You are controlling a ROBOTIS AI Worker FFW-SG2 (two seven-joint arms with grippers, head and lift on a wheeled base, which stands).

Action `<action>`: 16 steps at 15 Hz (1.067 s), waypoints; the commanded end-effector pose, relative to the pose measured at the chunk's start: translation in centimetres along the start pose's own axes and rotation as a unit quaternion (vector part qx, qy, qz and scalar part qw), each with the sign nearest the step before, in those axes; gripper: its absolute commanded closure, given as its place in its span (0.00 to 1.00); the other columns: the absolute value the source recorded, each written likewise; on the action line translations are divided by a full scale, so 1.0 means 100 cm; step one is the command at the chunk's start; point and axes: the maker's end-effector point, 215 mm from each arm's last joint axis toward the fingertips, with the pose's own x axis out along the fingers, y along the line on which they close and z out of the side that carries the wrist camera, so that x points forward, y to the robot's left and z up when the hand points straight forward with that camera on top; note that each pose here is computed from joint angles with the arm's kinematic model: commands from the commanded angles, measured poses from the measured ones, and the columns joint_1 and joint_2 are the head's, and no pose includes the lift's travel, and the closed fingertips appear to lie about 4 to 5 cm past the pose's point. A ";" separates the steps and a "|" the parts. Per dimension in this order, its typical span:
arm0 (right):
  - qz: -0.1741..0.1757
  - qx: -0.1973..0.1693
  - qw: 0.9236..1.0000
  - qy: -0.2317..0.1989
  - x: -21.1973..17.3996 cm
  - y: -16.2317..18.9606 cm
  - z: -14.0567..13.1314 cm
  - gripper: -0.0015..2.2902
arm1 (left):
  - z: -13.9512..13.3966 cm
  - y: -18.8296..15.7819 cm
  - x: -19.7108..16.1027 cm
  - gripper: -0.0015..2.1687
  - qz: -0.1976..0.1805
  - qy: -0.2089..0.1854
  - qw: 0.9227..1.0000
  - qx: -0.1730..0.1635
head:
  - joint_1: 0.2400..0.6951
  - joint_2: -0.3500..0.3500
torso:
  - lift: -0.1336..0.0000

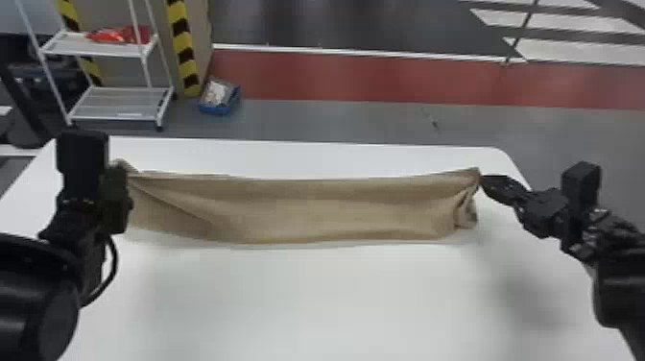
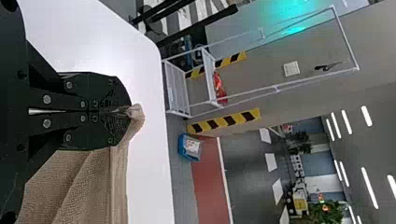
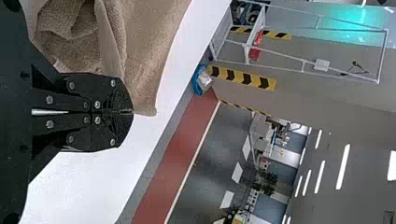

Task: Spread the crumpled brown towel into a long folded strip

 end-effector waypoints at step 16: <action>-0.031 -0.003 1.000 0.005 -0.002 -0.012 -0.014 0.57 | 0.005 -0.048 0.072 0.00 -0.012 -0.004 0.999 0.037 | 1.00 0.31 | 0.07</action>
